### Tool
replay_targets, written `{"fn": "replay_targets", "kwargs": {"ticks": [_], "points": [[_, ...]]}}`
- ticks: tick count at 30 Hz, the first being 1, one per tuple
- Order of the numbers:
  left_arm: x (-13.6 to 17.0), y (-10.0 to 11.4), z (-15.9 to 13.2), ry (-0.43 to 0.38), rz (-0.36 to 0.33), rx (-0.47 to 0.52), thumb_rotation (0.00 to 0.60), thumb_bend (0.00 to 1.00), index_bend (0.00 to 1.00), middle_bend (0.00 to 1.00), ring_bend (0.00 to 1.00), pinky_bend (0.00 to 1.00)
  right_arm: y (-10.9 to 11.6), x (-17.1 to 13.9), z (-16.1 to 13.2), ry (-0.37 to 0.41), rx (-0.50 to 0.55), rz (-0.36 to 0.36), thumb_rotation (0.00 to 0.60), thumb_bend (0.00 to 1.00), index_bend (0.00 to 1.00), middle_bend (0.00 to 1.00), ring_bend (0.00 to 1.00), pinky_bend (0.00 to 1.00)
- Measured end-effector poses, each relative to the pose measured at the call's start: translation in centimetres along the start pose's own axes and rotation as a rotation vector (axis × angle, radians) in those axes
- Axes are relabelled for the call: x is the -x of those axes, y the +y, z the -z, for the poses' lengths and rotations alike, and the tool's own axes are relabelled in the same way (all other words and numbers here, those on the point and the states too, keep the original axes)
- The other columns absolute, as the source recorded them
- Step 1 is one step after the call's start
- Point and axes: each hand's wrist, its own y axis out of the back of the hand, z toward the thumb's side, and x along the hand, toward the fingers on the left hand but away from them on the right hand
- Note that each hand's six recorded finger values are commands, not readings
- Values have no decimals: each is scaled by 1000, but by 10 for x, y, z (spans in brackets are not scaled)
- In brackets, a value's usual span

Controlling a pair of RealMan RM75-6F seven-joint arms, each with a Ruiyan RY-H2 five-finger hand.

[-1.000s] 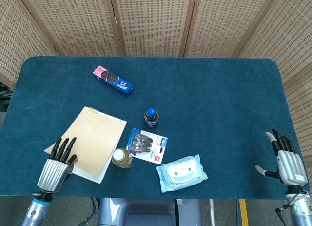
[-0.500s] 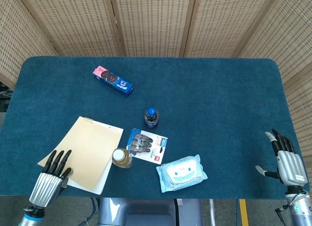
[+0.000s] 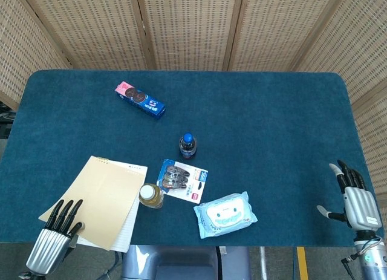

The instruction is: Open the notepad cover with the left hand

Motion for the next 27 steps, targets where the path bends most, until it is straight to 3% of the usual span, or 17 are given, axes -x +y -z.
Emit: {"fn": "replay_targets", "kwargs": {"ticks": [17,27], "points": [[8,10,-9,-31,-22,31,600,647,794,10,0,0,0,0,0,-1,0,0,600,156,56,0,0,0],[-30,20,4,-2,-91,-20,600,647,794,10,0,0,0,0,0,-1,0,-3,600,156,56,0,0,0]]}}
